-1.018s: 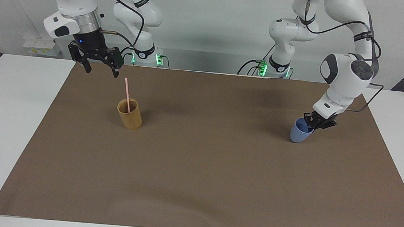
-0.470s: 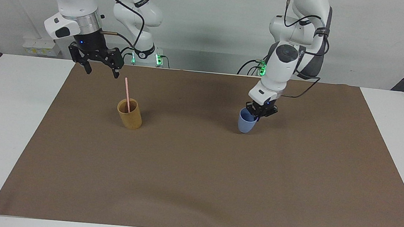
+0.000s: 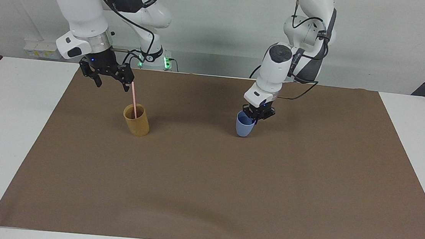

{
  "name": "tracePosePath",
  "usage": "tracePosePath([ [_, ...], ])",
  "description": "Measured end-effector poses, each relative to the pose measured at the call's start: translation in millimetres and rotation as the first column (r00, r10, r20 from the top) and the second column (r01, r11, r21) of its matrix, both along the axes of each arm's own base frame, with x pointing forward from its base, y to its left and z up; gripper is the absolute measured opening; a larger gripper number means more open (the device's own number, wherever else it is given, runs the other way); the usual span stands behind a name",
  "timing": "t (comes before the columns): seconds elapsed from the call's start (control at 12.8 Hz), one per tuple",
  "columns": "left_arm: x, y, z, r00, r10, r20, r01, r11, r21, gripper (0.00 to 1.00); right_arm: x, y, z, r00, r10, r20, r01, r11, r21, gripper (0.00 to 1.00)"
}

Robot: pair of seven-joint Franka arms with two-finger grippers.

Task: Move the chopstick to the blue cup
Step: 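Slide the blue cup toward the tan cup while the right gripper reaches the straw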

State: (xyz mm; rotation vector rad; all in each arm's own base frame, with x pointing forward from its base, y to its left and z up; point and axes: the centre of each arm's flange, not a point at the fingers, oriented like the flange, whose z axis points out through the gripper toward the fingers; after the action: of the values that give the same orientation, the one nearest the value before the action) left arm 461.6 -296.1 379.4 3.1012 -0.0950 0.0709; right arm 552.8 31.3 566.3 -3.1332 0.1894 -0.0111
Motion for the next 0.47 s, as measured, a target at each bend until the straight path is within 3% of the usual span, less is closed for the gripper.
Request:
tracePosePath([
  [0.31,2,1,-9,1.0,0.004,-0.008,-0.004,1.0,0.005,0.05,-14.9,0,-37,0.999,0.001,-0.038,-0.001,1.0,-0.008,1.0],
  [0.39,3,0,-10,1.0,0.004,-0.007,-0.004,1.0,0.004,0.1,-21.0,2,-46,0.999,0.004,-0.049,-0.005,1.0,-0.01,1.0],
  [0.47,3,0,-13,1.0,0.004,-0.01,-0.004,1.0,0.006,0.22,-26.2,6,-54,0.998,0.013,-0.055,-0.014,1.0,-0.013,1.0],
])
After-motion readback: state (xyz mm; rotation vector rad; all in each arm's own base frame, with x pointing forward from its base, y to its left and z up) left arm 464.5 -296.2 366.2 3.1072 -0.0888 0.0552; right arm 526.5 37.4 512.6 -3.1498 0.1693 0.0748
